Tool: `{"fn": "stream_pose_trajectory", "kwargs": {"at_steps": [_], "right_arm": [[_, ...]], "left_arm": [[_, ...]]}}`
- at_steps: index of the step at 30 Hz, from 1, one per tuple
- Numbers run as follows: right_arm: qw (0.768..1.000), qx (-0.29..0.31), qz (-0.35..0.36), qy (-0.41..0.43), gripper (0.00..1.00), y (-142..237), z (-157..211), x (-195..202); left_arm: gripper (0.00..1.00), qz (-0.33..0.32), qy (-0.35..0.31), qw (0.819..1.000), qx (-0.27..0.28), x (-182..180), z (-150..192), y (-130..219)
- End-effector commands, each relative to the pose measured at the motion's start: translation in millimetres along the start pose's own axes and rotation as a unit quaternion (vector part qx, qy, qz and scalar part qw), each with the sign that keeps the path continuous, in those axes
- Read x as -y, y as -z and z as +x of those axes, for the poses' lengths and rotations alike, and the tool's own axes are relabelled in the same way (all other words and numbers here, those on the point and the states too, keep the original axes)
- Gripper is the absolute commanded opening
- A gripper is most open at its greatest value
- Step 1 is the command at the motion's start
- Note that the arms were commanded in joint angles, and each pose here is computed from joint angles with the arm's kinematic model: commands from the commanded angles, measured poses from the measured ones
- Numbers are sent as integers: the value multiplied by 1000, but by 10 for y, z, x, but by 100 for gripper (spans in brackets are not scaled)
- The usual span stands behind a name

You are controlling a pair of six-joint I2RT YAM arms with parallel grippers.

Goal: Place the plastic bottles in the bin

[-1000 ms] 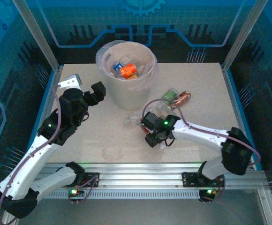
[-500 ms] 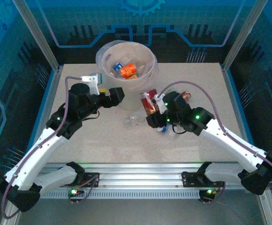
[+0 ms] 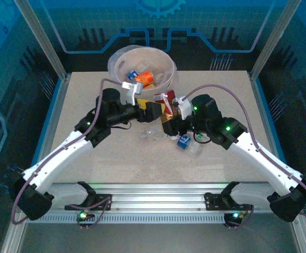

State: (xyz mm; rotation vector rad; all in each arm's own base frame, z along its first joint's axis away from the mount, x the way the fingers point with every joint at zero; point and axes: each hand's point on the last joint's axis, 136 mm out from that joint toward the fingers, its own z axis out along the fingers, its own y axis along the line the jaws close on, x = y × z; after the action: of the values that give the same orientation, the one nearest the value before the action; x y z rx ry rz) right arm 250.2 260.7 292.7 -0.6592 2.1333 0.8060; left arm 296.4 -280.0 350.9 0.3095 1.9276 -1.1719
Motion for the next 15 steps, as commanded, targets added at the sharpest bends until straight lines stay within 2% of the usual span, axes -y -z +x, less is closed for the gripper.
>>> {"fn": "stream_pose_trajectory", "kwargs": {"at_steps": [1, 15], "right_arm": [[999, 42, -26, 7, 46, 151, -222, -130], [997, 63, -41, 12, 46, 236, -290, -204]], "left_arm": [[99, 53, -12, 998, 13, 316, -175, -31], [99, 77, 14, 997, 8, 355, -183, -233]]}}
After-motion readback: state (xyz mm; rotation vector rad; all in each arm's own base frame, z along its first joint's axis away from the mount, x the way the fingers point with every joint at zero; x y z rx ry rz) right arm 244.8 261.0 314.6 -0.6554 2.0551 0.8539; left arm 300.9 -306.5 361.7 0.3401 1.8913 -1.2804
